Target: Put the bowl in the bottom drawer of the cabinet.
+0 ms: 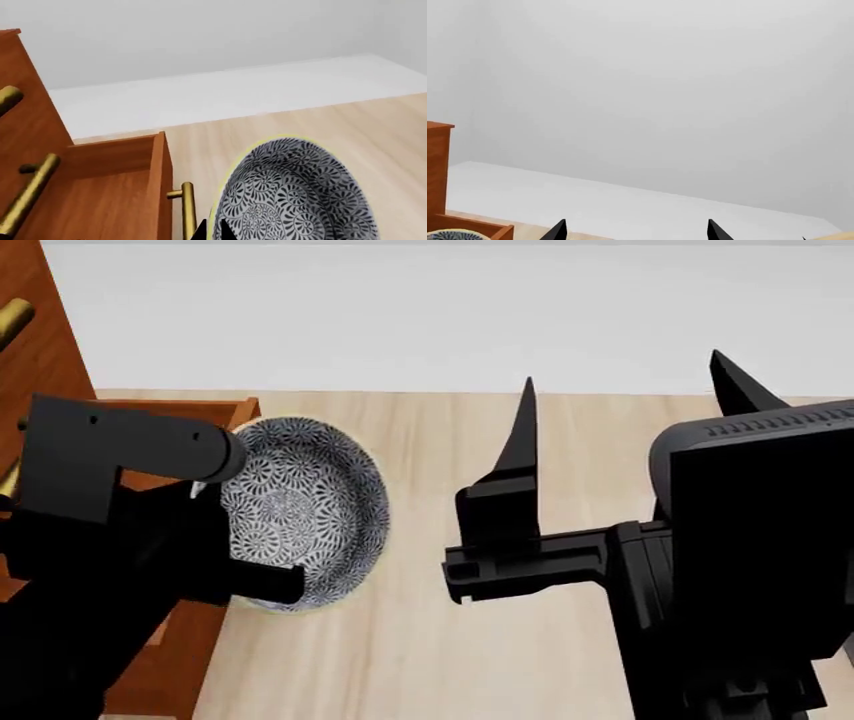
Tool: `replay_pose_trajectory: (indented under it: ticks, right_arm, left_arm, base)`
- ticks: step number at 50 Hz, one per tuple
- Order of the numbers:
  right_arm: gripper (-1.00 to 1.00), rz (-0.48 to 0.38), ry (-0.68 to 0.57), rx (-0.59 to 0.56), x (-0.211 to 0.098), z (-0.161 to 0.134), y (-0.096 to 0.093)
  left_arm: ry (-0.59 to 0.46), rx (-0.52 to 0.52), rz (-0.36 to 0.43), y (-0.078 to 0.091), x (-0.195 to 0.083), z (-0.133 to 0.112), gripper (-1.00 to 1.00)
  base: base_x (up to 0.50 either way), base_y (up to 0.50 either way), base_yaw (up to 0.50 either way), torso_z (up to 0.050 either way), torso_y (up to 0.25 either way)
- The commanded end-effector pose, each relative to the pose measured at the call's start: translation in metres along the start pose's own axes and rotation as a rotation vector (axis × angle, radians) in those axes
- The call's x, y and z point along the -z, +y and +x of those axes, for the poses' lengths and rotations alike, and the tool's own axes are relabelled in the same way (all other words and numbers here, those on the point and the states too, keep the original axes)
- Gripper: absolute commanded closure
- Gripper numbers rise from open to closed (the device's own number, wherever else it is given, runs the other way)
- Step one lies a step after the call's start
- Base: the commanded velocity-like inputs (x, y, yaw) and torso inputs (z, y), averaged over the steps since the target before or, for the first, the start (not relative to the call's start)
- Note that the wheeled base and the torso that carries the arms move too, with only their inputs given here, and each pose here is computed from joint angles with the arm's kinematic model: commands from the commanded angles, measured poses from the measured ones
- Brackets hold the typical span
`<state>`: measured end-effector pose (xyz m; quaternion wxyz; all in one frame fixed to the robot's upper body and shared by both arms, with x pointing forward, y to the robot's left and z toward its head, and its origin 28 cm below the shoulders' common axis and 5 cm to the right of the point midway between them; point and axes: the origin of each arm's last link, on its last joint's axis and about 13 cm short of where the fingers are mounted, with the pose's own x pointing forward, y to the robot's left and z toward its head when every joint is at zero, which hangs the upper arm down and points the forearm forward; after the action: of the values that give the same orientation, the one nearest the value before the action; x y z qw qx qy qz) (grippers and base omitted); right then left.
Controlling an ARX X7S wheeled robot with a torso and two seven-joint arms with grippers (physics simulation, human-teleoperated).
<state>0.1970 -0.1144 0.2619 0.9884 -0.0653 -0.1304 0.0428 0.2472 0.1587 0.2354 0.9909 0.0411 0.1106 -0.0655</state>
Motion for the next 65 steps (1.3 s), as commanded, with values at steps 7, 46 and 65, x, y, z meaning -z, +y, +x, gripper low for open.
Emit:
replay_pose_trajectory:
  ticks: [7,46,65]
  right_arm:
    - [-1.00,0.000,0.008,-0.006,0.001,0.000,0.001]
    - [-1.00,0.000,0.007,-0.008,0.001,0.000,0.001]
    - [-1.00,0.000,0.006,-0.005,0.000,0.001,0.000]
  left_arm:
    - [-0.005,-0.108,-0.034,0.014,-0.005,-0.006,1.00]
    - [-0.008,-0.377,0.036,0.036,0.017,0.018,1.00]
    - [-0.064,-0.479,0.157,0.032,0.022,0.023,1.00]
  base:
    - [0.00,0.00,0.00,0.000,0.002]
    - [0.00,0.00,0.00,0.000,0.000]
    - [0.00,0.00,0.00,0.000,0.001]
